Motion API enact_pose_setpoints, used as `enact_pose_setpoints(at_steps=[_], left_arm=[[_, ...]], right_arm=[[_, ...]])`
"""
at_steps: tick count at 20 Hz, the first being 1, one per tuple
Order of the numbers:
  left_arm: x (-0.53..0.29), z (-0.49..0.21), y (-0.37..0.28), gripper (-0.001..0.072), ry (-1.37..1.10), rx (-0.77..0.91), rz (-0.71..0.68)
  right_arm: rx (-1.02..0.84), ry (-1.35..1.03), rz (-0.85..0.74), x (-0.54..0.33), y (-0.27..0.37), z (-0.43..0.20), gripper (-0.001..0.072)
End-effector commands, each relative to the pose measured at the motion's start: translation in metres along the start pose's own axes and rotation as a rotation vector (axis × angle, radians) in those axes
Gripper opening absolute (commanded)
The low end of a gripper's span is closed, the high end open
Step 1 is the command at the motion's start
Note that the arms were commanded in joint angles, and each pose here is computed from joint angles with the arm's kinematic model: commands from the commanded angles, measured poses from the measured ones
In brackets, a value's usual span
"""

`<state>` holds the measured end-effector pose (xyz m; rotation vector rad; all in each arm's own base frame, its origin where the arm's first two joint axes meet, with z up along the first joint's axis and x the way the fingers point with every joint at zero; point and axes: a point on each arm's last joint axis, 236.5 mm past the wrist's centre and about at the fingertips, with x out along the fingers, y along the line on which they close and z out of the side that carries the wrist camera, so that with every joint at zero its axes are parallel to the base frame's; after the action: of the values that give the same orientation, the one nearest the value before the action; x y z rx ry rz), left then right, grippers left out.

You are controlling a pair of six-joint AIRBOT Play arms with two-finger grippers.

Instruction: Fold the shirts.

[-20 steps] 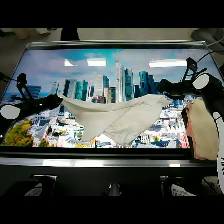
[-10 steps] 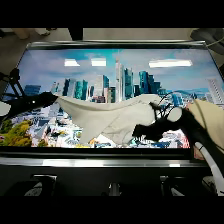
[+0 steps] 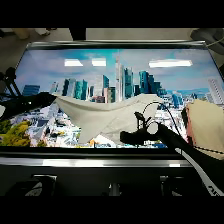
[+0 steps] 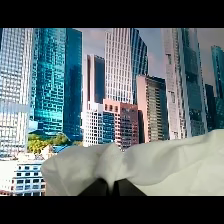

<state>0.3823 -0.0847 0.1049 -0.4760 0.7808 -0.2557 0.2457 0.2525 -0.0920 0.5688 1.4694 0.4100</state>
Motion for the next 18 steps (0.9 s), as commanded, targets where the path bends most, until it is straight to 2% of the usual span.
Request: enact_pose_setpoints(at_steps=[1,4,6,7,9,11,14,16,18], left_arm=[[-0.009,0.008,-0.004,0.0031,-0.028,0.024,-0.002],[-0.051,0.066,-0.027,0.0030,-0.184,0.090,-0.019],[-0.121,0.131,-0.064,0.0030,-0.394,0.164,-0.044],[-0.170,0.163,-0.085,0.0030,-0.523,0.224,-0.036],[-0.274,0.209,-0.101,0.0029,-0.765,0.264,0.079],[-0.345,0.217,-0.092,0.0030,-0.885,0.138,0.190],[-0.348,0.189,-0.115,0.0030,-0.798,0.131,0.127],[-0.346,0.177,-0.123,0.0030,-0.760,0.196,0.129],[-0.342,0.169,-0.106,0.0030,-0.713,0.195,0.204]], right_arm=[[-0.044,-0.115,0.043,-0.014,0.027,0.041,0.0019],[-0.308,-0.197,-0.050,-0.103,0.051,0.081,0.0017],[-0.445,-0.423,-0.091,-0.220,0.088,0.111,0.0017],[-0.501,-0.609,-0.096,-0.297,0.113,0.117,0.0017],[-0.544,-0.994,-0.099,-0.447,0.154,0.095,0.0017],[-0.511,-1.247,-0.030,-0.539,0.178,0.044,0.0017],[-0.490,-1.284,0.062,-0.557,0.188,0.004,0.0017],[-0.481,-1.246,0.027,-0.549,0.179,0.002,0.0017],[-0.454,-1.173,-0.041,-0.532,0.162,0.007,0.0017]])
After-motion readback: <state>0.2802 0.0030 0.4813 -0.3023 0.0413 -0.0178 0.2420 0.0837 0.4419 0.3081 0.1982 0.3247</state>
